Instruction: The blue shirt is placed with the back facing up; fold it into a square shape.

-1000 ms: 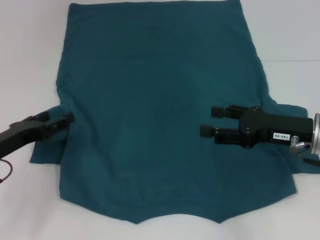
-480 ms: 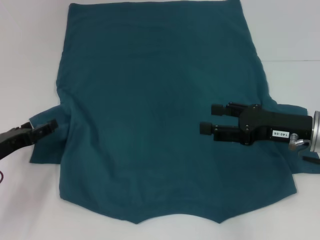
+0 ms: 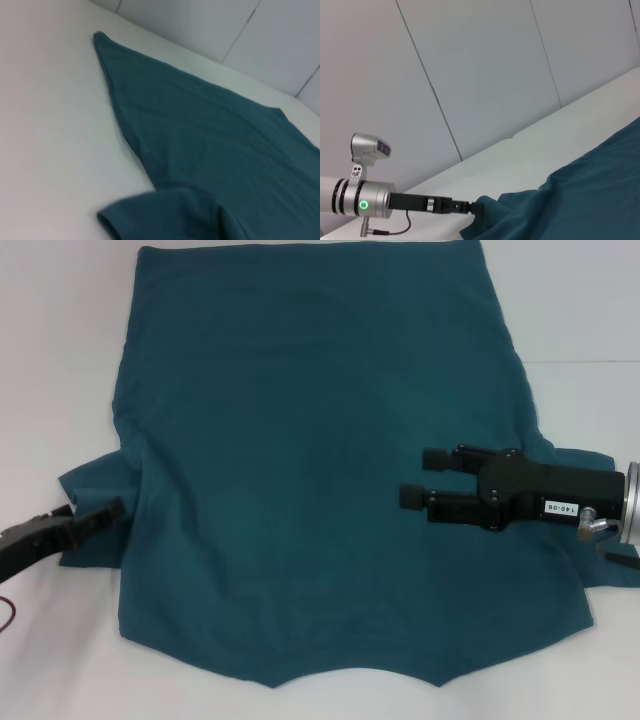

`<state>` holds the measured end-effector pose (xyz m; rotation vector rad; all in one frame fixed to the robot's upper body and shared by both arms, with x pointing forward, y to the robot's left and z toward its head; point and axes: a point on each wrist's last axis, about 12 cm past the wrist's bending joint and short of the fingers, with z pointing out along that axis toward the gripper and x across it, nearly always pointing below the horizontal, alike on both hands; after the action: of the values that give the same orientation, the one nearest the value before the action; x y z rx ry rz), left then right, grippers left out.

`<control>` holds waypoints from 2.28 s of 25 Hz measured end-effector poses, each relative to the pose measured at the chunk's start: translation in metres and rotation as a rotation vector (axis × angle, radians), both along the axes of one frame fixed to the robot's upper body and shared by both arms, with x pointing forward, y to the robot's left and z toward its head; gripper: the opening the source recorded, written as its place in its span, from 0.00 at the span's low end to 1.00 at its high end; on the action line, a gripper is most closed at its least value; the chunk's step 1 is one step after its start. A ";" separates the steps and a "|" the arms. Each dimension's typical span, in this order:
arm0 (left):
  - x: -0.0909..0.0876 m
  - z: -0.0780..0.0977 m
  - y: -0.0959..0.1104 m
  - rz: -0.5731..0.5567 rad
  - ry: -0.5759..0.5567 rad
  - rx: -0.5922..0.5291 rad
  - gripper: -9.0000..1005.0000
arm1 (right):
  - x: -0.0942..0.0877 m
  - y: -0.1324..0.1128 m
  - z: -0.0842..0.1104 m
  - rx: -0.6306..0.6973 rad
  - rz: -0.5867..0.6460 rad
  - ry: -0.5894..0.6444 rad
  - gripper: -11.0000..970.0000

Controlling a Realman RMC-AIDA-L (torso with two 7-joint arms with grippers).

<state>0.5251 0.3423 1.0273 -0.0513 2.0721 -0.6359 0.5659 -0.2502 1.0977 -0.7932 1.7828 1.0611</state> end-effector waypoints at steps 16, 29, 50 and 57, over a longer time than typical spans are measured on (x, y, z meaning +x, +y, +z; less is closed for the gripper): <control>0.000 0.000 -0.002 -0.034 0.031 0.020 0.71 | -0.002 -0.001 0.000 0.011 0.005 0.003 0.88; 0.005 0.004 0.002 -0.029 0.021 0.034 0.08 | -0.003 0.001 -0.001 0.020 0.006 0.011 0.88; 0.028 0.034 0.043 0.085 -0.051 0.225 0.05 | -0.005 0.013 -0.008 0.088 0.003 0.043 0.88; 0.034 0.038 0.042 0.079 -0.062 0.236 0.08 | -0.005 0.013 -0.008 0.089 0.003 0.044 0.88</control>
<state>0.5586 0.3845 1.0652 0.0215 2.0606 -0.3377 0.5607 -0.2371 1.0898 -0.7230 1.7584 1.1596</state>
